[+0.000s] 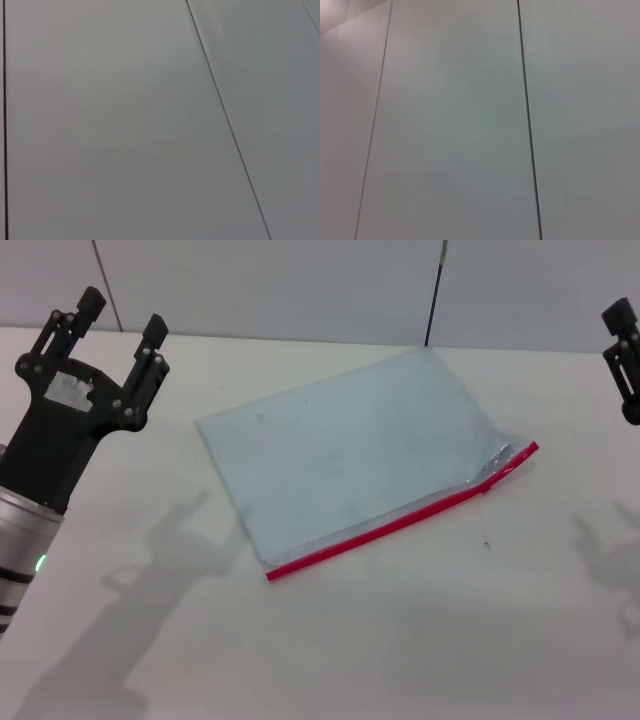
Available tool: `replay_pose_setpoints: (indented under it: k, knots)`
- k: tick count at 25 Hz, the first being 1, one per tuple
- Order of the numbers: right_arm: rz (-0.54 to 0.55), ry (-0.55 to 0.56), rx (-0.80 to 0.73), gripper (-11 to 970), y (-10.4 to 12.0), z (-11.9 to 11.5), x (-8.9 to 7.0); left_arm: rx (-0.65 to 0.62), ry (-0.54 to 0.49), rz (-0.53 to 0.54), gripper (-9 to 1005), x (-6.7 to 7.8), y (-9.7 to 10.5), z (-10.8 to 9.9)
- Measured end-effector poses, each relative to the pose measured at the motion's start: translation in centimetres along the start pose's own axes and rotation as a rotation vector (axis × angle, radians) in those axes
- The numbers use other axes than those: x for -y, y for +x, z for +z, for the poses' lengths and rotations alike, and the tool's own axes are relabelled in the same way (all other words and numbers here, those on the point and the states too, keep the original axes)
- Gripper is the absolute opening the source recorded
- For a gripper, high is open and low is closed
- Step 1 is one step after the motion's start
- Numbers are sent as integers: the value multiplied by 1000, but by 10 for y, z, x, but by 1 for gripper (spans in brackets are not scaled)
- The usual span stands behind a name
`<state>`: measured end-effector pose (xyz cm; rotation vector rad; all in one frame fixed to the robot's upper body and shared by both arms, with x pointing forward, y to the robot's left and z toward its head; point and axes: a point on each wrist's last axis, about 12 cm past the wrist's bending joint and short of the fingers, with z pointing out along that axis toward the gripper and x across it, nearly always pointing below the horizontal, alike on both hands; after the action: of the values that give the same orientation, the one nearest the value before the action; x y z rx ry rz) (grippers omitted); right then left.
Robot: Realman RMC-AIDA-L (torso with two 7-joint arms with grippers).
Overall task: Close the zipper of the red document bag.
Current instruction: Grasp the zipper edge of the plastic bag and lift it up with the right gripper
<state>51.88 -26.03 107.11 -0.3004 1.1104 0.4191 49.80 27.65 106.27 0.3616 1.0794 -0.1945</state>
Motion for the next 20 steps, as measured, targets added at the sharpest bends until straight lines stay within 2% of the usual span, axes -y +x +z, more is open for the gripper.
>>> replay_pose_setpoints:
  k: [20]
  knots:
    - [-3,-1,-3,555,0,1,1,1,2,-2,626,0,0,1]
